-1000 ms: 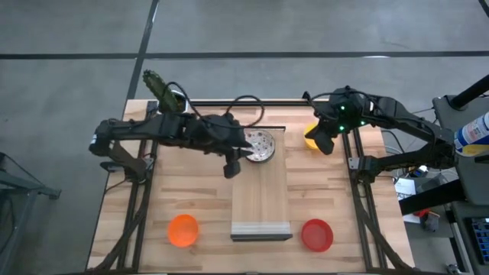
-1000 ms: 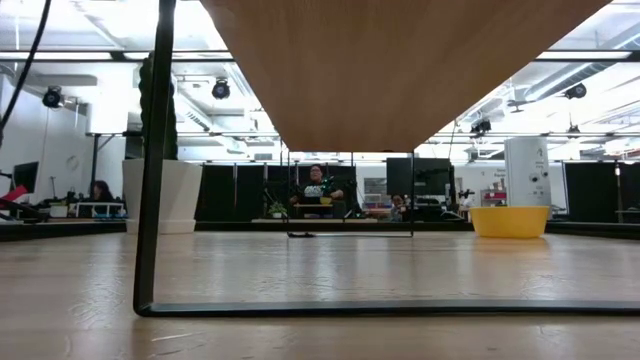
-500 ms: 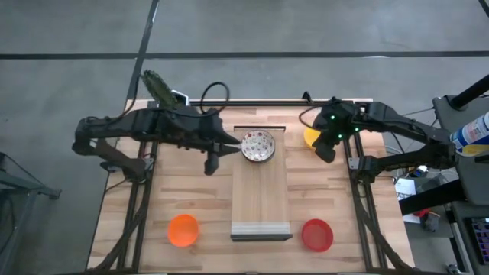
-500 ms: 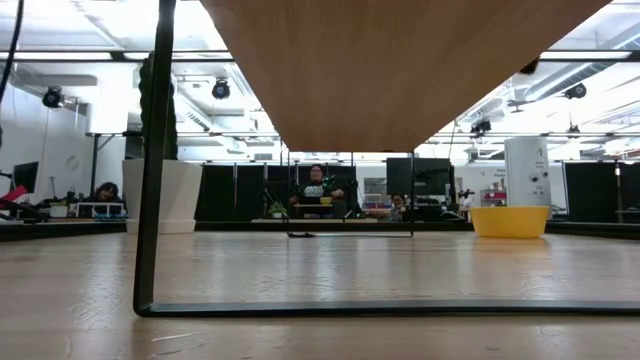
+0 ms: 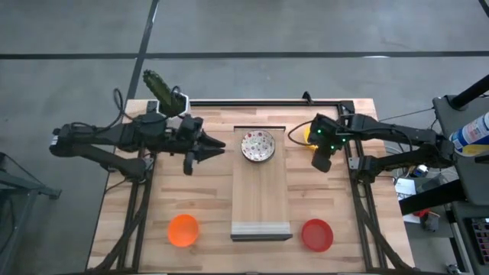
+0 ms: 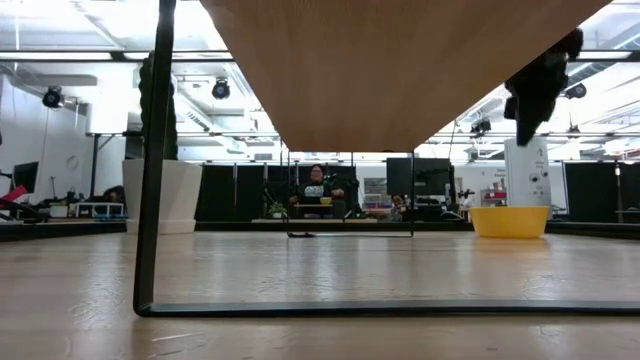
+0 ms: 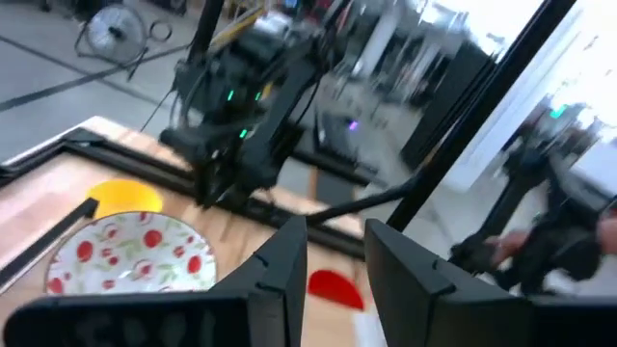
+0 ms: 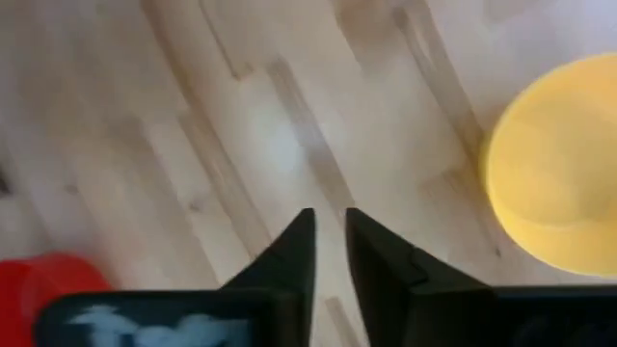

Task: Pick & Place Mini bowls
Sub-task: Put the yellow bowl on the shelf

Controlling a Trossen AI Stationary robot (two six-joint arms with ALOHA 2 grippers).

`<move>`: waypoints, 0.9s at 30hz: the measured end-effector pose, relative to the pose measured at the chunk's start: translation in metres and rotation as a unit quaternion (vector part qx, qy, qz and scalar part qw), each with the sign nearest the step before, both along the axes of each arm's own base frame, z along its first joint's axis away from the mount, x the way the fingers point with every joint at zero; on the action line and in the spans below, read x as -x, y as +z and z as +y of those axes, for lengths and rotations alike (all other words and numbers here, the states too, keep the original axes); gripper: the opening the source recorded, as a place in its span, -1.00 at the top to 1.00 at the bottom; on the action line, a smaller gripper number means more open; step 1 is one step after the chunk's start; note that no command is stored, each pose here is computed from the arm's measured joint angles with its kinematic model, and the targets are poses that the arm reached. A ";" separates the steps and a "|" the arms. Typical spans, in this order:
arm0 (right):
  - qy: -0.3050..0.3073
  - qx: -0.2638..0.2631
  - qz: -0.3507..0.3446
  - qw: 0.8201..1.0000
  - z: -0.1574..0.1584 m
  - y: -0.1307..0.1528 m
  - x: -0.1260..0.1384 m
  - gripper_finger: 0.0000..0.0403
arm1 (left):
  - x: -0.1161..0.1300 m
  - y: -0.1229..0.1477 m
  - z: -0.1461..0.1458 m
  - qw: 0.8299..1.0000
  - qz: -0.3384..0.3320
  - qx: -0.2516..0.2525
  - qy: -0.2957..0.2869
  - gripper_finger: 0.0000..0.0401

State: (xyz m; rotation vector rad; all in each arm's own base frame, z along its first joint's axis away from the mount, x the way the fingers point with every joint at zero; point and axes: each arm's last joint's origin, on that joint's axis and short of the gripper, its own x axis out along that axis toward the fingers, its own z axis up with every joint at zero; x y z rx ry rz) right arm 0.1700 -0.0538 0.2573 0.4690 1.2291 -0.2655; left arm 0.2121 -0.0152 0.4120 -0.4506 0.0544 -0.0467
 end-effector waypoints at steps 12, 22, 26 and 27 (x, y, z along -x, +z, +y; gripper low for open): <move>0.011 0.145 0.055 0.988 -0.010 -0.032 0.001 0.16 | 0.025 -0.030 0.002 0.998 -0.016 0.058 0.001 0.50; 0.009 0.123 0.114 0.986 -0.023 -0.055 -0.012 0.24 | 0.024 -0.035 0.002 0.998 -0.007 0.067 0.002 0.50; 0.003 0.109 0.144 0.983 -0.030 -0.068 -0.017 0.28 | 0.027 -0.033 0.002 0.998 -0.012 0.065 0.002 0.50; 0.003 0.106 0.151 0.983 -0.032 -0.071 -0.017 0.29 | 0.028 -0.033 0.002 0.998 -0.014 0.065 0.002 0.50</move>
